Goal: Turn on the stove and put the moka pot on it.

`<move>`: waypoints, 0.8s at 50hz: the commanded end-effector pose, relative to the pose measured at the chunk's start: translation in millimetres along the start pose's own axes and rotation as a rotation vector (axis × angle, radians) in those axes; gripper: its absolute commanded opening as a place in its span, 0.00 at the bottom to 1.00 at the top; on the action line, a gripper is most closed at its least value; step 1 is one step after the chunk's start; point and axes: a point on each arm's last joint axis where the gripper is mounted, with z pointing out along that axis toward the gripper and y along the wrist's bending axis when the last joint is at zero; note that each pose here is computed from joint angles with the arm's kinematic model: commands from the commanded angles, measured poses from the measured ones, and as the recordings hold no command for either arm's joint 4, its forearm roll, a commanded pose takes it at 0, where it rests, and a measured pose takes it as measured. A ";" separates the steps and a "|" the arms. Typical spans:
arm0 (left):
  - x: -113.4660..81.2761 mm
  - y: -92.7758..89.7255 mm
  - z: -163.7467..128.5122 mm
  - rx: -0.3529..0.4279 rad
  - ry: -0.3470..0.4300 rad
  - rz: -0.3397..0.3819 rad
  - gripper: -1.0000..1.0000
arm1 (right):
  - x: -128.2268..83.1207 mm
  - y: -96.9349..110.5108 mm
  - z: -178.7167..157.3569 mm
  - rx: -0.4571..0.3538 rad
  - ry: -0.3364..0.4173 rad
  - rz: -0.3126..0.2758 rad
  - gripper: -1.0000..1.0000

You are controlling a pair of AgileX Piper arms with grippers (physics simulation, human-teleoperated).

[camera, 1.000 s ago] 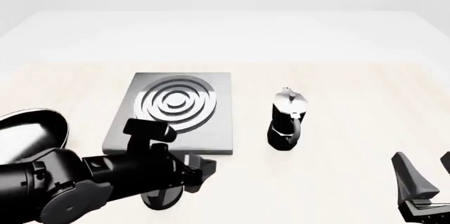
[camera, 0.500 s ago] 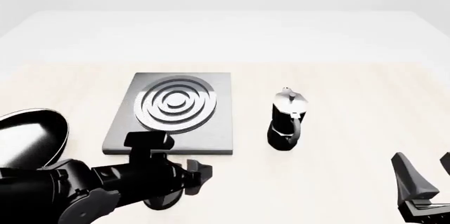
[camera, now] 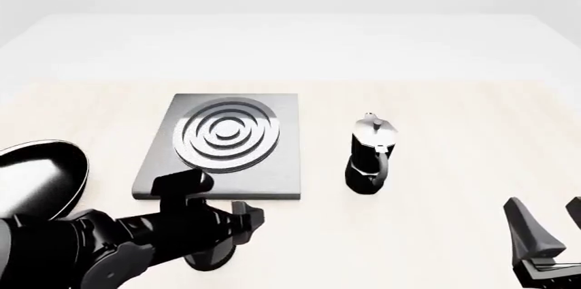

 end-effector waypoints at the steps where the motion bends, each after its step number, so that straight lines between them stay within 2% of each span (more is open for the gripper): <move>1: -3.3 15.4 -1.3 -0.054 0.000 0.003 1.00 | 0.3 0.3 0.0 -0.006 0.004 0.003 1.00; 12: -10.1 30.6 -3.4 -0.106 -0.020 -0.046 1.00 | 0.3 0.3 0.0 -0.005 0.003 0.002 1.00; 34: -9.6 41.3 -10.4 -0.133 -0.036 -0.067 1.00 | 0.7 0.8 0.0 -0.015 0.008 0.002 1.00; 40: -18.1 40.8 -18.1 -0.134 -0.066 -0.051 1.00 | 0.8 1.1 0.0 -0.019 0.009 0.003 1.00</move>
